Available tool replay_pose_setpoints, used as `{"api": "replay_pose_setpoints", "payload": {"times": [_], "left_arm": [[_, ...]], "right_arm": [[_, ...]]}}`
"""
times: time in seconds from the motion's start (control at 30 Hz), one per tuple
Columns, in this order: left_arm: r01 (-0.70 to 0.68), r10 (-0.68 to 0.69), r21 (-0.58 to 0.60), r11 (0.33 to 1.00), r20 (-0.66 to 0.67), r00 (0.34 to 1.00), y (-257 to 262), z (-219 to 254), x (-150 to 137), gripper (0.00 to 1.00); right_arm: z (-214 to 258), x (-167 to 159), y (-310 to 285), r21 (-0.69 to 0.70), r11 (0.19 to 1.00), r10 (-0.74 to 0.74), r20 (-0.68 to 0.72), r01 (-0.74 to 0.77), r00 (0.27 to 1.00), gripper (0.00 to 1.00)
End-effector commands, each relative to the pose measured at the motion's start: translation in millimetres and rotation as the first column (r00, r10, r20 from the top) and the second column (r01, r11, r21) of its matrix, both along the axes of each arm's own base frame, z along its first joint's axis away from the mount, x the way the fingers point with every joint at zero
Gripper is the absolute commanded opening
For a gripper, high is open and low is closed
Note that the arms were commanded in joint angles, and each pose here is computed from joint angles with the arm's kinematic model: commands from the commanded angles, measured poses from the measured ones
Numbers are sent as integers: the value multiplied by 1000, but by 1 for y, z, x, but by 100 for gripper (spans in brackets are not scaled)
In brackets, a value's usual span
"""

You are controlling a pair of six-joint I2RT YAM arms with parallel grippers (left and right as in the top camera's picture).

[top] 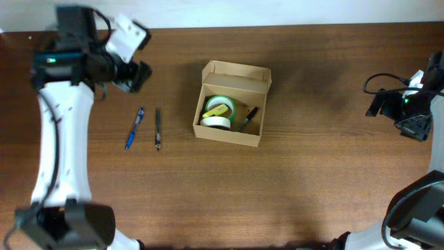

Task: Pack container
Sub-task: 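Carry black marker with left gripper into the box and release, then move left gripper to the blue pen and grasp it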

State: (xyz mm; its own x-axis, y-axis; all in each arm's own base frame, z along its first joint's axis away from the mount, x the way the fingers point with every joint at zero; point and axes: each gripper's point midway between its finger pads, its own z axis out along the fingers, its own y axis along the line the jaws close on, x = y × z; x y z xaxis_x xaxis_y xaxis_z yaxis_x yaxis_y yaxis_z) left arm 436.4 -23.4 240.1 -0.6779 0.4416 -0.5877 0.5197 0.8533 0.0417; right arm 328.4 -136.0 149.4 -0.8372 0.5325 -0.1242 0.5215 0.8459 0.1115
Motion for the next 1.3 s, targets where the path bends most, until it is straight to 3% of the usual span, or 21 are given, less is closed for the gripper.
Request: {"api": "replay_pose_setpoints", "payload": {"times": [0.0,0.1,0.17,0.33,0.47,0.83,0.97,1.17,1.27], "left_arm": [[-243,220,-63,968,-255,942,18,-81,-19,61],[-382,375,57,923,-365,852,41,-130,-40,59],[-395,413,129,910,-384,826,52,-151,-48,59],[-393,424,160,905,-405,810,56,-175,-48,59],[-403,474,254,879,-379,794,73,-190,-46,59],[-329,435,291,898,-484,759,72,-242,-55,59],[-276,389,291,916,-482,785,72,-246,-53,42],[-192,312,276,942,-505,805,69,-255,-54,40],[-162,290,278,947,-523,801,68,-264,-57,29]], "right_arm": [[0,0,1,5,1000,-1,3,1,1000,99],[0,0,1,5,1000,-1,4,1,1000,99],[0,0,1,4,1000,-1,6,1,1000,99],[0,0,1,4,1000,-1,6,1,1000,99],[0,0,1,4,1000,-1,6,1,1000,99],[0,0,1,5,1000,-1,3,1,1000,99],[0,0,1,5,1000,-1,3,1,1000,99],[0,0,1,5,1000,-1,3,1,1000,99],[0,-1,1,6,1000,-1,2,1,1000,99]]}}
